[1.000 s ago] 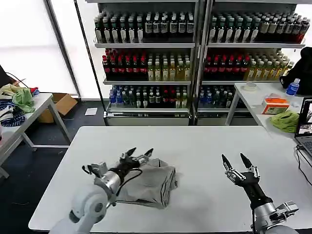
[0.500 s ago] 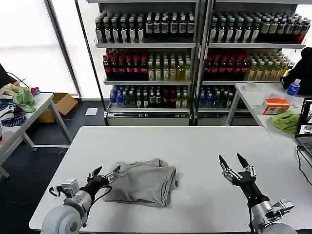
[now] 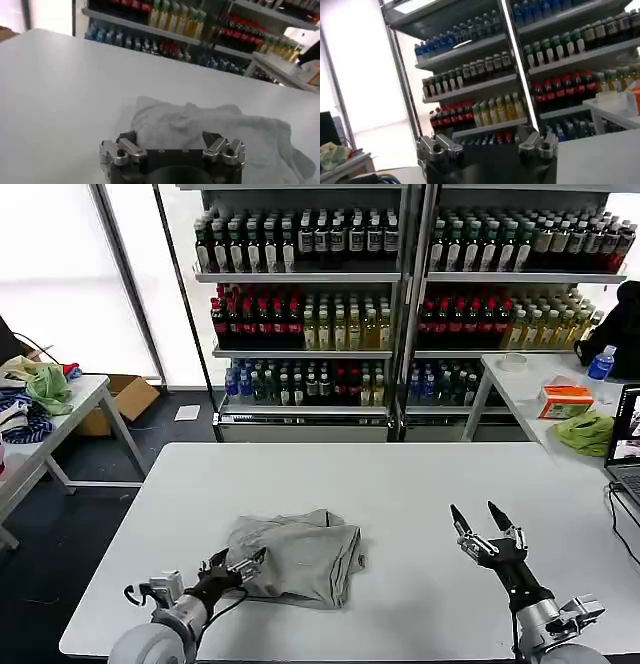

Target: Fold and organize the clothes.

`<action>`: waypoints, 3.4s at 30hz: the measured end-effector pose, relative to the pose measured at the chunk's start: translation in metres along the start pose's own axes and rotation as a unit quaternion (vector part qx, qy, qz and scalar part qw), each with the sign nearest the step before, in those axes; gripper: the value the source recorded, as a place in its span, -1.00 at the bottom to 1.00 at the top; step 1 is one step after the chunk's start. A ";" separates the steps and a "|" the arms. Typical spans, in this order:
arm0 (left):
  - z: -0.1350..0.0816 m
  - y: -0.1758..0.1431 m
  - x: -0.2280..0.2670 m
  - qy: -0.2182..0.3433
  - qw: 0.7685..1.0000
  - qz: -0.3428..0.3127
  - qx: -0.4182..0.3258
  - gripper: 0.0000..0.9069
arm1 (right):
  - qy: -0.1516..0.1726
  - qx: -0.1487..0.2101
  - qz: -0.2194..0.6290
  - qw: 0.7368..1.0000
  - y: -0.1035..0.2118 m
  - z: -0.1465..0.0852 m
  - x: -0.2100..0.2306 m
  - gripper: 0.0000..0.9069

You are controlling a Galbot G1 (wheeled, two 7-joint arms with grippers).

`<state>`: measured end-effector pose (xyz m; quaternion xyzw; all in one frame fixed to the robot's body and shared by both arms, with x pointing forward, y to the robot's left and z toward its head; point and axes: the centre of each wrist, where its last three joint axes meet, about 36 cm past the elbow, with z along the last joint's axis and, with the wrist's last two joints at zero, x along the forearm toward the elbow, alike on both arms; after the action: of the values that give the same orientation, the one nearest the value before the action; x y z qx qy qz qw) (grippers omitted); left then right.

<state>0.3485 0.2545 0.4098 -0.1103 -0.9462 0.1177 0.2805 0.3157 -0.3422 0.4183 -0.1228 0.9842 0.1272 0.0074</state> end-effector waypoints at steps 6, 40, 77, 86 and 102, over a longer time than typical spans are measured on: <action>0.004 0.006 -0.007 0.011 1.000 -0.002 -0.001 0.93 | -0.001 0.000 0.002 1.000 -0.001 0.000 0.000 1.00; -0.013 0.024 0.002 -0.025 0.998 -0.017 0.049 -0.98 | -0.004 -0.005 -0.001 1.000 0.003 0.003 0.001 1.00; -0.072 0.026 0.071 -0.115 0.990 -0.021 0.080 -0.93 | -0.021 -0.013 0.020 1.000 0.000 0.009 0.005 1.00; -0.046 -0.070 0.018 -0.049 0.989 0.093 0.099 1.00 | 0.011 0.001 0.034 0.999 0.005 0.012 0.008 1.00; -0.082 -0.122 0.015 -0.049 0.957 0.234 0.162 1.00 | 0.145 -0.028 -0.006 0.989 0.035 0.006 -0.022 1.00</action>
<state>0.3648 0.1563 0.5191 -0.2757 -0.8749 0.3369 0.2121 0.3283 -0.3024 0.4225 -0.1462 0.9702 0.1355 -0.1380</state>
